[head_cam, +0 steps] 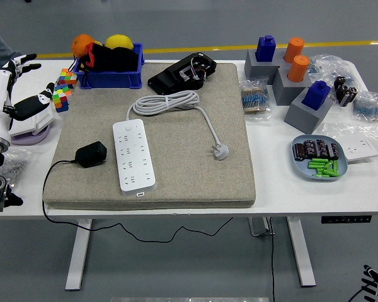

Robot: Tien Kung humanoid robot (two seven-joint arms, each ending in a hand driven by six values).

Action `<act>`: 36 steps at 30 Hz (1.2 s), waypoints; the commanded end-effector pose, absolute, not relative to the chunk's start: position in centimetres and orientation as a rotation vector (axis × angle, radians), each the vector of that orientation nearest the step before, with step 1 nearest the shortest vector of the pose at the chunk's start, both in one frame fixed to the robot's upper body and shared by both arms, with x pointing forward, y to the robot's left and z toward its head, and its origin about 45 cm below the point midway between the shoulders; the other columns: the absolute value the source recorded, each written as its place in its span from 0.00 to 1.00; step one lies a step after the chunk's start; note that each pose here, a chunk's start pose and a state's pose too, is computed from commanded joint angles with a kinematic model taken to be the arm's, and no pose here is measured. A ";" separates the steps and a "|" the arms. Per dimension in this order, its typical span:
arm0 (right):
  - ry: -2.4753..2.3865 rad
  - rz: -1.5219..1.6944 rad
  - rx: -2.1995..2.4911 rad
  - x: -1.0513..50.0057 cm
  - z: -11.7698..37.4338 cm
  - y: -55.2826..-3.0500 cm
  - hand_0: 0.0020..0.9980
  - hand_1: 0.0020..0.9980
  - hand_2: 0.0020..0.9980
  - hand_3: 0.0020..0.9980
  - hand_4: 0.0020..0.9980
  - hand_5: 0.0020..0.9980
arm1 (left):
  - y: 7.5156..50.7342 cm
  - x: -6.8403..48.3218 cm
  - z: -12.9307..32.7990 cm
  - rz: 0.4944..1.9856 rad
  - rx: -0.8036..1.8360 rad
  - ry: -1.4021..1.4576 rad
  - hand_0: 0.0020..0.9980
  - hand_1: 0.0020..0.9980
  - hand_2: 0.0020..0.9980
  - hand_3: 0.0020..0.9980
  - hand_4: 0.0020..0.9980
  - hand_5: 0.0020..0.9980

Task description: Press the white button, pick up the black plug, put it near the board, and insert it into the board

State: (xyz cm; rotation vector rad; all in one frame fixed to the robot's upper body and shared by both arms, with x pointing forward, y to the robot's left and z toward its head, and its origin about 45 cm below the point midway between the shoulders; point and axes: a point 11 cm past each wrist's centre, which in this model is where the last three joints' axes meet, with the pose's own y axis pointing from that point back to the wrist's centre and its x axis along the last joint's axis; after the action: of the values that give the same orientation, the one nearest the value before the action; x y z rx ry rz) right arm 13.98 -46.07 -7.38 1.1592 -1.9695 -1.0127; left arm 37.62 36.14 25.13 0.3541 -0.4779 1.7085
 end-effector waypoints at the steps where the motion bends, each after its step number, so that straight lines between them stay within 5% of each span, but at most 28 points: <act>1: -1.968 -1.014 1.158 13.9 -7.4 -46.1 0.80 0.73 0.70 0.65 0.73 0.49 | 36.1 37.7 25.2 1.705 0.354 -0.480 0.93 0.87 0.78 0.83 0.69 0.00; 26: -1.989 -1.047 1.116 11.8 -7.9 -46.2 0.80 0.73 0.70 0.65 0.72 0.48 | 33.3 38.9 22.8 1.544 0.431 -0.443 0.91 0.84 0.76 0.80 0.69 0.00; 27: -1.990 -1.046 1.117 11.9 -7.9 -46.2 0.80 0.73 0.70 0.65 0.72 0.48 | 33.2 38.9 22.8 1.536 0.438 -0.447 0.91 0.83 0.74 0.73 0.69 0.00; 36: -2.000 -1.039 1.125 12.4 -7.7 -46.3 0.80 0.73 0.70 0.65 0.72 0.48 | 33.2 39.0 22.7 1.449 0.522 -0.489 0.90 0.82 0.73 0.69 0.70 0.00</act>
State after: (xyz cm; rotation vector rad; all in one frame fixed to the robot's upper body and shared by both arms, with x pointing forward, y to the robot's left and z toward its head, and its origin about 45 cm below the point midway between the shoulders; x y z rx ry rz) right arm 12.43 -46.32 -7.66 1.1248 -2.0000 -1.0387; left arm 39.05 33.17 22.72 0.5218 -0.4885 1.4494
